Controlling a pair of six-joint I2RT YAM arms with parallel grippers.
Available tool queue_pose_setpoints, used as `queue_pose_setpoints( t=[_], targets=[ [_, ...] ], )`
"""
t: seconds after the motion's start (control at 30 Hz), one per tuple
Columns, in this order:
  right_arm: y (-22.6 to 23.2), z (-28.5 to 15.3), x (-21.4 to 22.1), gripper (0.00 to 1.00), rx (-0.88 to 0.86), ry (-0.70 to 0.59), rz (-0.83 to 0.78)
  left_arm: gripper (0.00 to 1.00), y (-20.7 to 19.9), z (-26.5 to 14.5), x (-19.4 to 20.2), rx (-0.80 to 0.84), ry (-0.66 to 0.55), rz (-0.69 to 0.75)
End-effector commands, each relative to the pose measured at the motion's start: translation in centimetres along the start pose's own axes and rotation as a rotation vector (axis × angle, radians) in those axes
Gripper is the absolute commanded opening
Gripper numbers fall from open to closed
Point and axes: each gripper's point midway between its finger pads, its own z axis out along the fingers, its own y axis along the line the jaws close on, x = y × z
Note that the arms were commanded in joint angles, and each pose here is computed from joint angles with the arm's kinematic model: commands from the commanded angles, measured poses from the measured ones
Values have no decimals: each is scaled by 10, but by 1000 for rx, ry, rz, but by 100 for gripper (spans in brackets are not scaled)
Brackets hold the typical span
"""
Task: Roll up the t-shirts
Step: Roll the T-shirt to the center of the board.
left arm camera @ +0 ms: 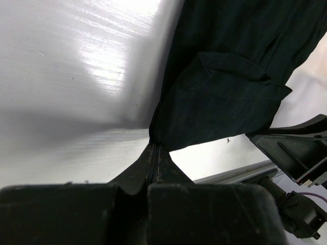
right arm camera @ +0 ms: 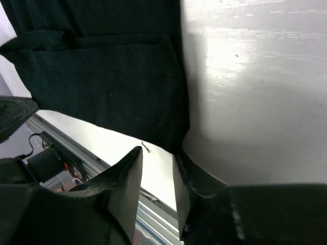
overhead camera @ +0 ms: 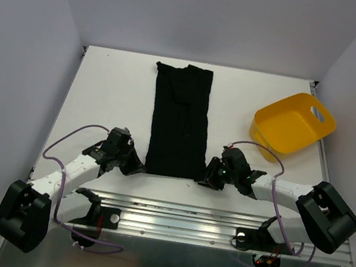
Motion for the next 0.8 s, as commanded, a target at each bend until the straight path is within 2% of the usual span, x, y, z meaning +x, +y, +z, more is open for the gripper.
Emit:
queue_pose_setpoints(
  t=[0.0,0.1,0.23,0.33,0.47,0.63,0.7,0.77],
  targets=[
    [9,3,-22,39,8,-98,4,0,2,-2,1,-10,0,5],
    [5,3,-24,45,19,-116,30,0,2,-1,1,-10,0,6],
    [-1,2,-20,45,10,-129,112,0,1,-1,1,-6,1,9],
    [3,3,-20,40,-35,-135,152,0,0,-2,0,-3,-1,8],
    [3,3,-24,29,-40,-163,189,0,1,-1,1,-4,0,7],
    [5,0,-29,26,-30,-187,179,0,2,-1,1,-8,-1,5],
    [2,-1,-29,30,-20,-191,181,0,2,-2,0,-8,-4,1],
    [1,-4,-32,42,-17,-212,192,0,3,-2,0,-8,-6,2]
  ],
)
